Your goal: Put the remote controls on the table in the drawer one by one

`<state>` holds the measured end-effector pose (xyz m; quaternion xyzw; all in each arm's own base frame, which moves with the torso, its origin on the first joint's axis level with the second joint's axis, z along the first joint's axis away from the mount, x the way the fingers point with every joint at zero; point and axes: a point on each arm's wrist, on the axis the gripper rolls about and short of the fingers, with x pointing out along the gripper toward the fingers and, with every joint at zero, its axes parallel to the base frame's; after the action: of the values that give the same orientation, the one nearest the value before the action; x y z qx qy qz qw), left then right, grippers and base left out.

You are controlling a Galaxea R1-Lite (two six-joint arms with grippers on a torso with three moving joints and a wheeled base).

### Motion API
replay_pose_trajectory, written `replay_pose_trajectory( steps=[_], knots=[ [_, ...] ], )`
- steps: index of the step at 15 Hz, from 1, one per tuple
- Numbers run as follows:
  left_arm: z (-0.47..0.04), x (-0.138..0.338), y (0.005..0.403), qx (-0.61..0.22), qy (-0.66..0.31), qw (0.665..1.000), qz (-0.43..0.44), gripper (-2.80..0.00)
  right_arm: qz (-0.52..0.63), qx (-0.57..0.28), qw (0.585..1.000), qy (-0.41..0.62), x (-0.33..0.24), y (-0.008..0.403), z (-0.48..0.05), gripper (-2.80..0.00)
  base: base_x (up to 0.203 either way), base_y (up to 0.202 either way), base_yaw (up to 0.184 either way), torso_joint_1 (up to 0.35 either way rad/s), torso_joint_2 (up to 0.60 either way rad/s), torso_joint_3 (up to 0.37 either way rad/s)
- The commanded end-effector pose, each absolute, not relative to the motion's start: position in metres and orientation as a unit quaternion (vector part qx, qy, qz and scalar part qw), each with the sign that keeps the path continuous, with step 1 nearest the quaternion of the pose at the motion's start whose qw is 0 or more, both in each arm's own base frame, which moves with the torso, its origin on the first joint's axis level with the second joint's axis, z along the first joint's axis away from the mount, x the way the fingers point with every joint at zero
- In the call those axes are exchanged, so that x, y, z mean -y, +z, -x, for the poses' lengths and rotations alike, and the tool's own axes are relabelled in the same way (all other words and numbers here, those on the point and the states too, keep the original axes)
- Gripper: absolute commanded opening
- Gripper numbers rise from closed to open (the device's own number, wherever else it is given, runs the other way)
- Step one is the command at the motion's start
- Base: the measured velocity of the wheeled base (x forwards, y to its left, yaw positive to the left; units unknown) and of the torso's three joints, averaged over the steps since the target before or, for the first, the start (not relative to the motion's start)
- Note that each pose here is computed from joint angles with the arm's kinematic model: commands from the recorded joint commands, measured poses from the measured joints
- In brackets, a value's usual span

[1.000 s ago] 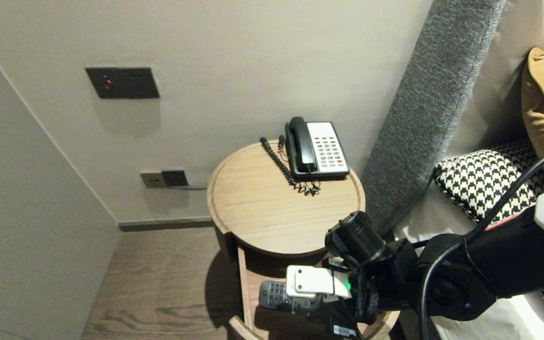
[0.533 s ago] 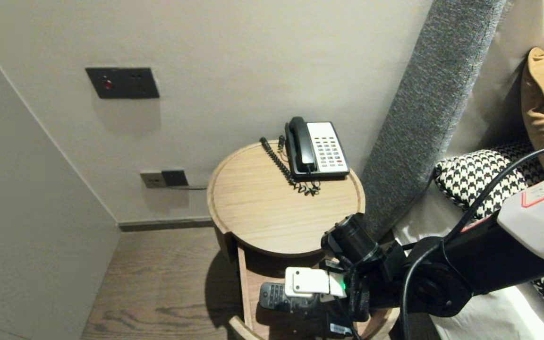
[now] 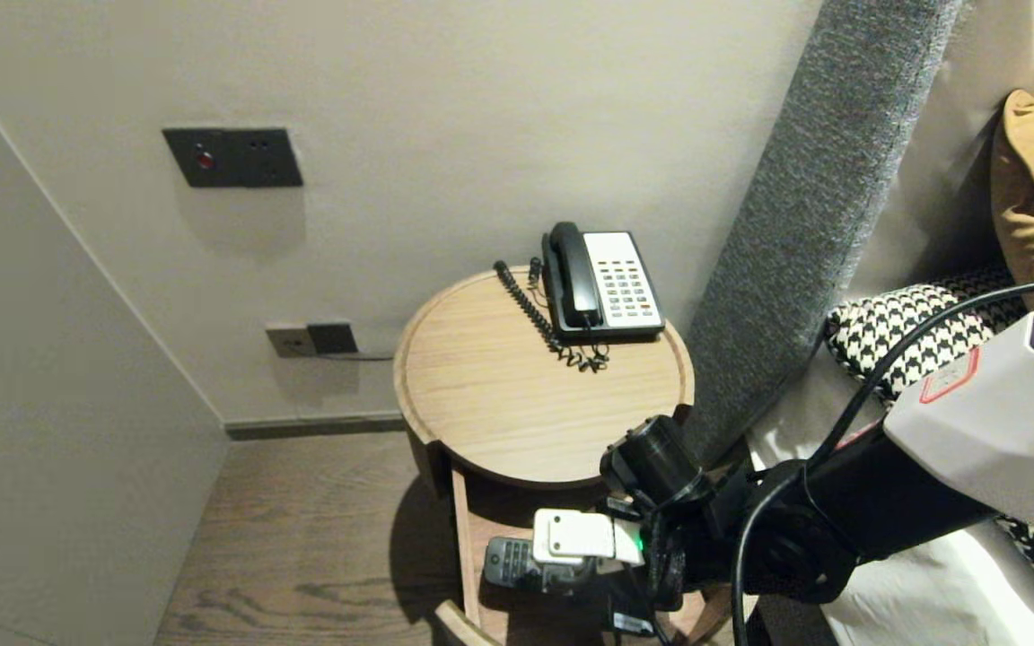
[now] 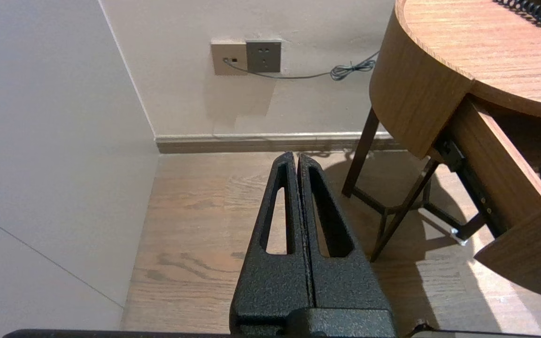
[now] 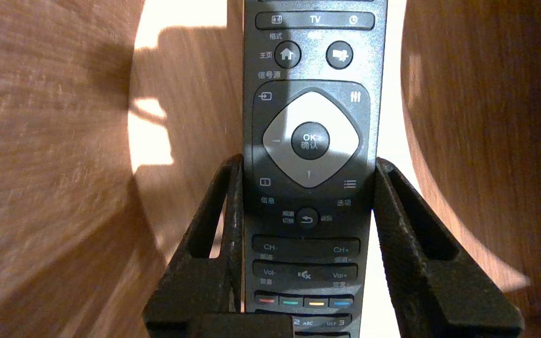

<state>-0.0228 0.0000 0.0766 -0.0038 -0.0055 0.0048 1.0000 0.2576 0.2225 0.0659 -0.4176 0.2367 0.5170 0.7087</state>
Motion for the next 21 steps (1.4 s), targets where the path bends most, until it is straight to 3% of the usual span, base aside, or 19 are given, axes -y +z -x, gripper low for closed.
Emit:
replay_pose_trajectory(
  steps=[1,21],
  knots=[
    [0.023,0.0,0.077,0.006,0.005,1.0,0.004,-2.8,0.417,-0.245,0.701,0.523,-0.224,0.057,-0.259,-2.8,0.0,0.0,0.0,0.0,0.0,0.0],
    [0.023,0.0,0.077,0.005,0.006,1.0,0.004,-2.8,0.387,-0.243,0.699,0.55,-0.22,0.041,-0.266,-2.8,0.0,0.0,0.0,0.0,0.0,0.0]
  ],
)
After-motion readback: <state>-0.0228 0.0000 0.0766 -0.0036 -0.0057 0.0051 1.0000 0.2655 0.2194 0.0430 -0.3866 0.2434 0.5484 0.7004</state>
